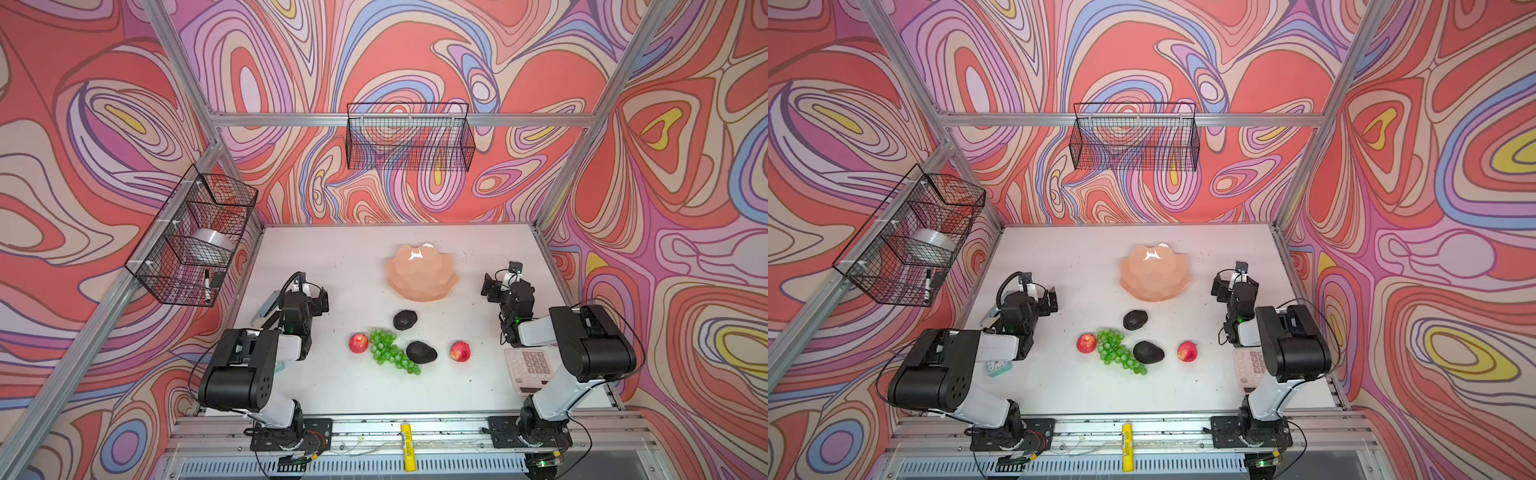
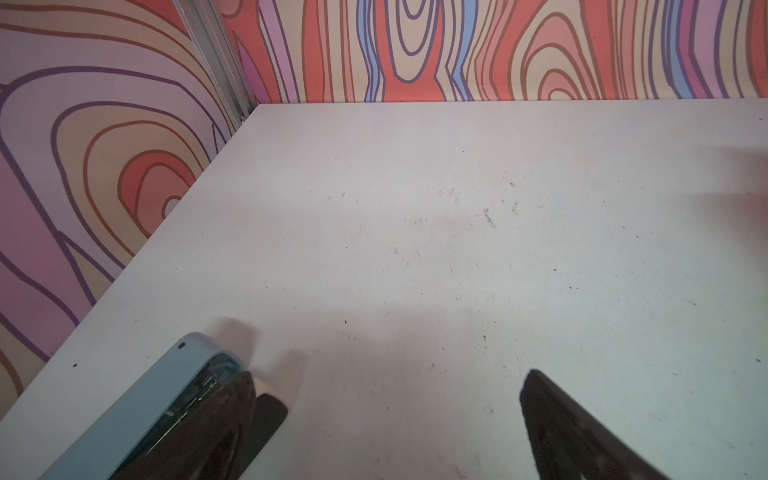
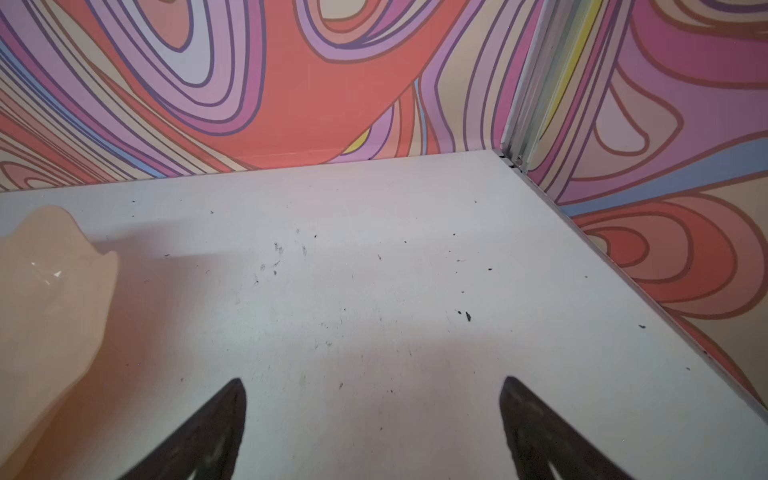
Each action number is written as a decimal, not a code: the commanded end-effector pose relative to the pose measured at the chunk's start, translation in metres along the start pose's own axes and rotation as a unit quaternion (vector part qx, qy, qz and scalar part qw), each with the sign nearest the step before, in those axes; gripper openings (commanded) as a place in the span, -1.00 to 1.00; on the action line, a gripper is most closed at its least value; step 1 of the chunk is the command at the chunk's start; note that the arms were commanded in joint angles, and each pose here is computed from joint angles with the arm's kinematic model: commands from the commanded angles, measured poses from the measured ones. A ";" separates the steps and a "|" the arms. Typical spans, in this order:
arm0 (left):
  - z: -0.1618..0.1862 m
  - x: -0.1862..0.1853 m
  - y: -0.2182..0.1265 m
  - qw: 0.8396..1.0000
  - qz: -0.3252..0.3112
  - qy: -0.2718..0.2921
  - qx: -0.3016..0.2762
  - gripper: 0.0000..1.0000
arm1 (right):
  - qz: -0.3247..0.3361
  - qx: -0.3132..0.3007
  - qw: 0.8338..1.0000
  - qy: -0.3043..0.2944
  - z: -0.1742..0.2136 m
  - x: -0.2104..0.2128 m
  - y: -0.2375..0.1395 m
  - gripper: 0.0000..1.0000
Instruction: Place and organize the fake fruits in the fruit bowl
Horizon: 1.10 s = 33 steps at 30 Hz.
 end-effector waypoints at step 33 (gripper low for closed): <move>-0.012 -0.004 -0.006 0.999 0.031 0.012 -0.017 1.00 | 0.038 -0.006 0.999 0.013 -0.025 -0.008 -0.013 0.97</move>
Point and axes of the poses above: each gripper's point midway between its finger pads, its own y axis out along the fingers, its own x axis along the line the jaws close on, z = x × y, the point moved 5 cm from there along -y, back along the fingers, and after that the axes turned 8 degrees about y, right-handed, at the moved point
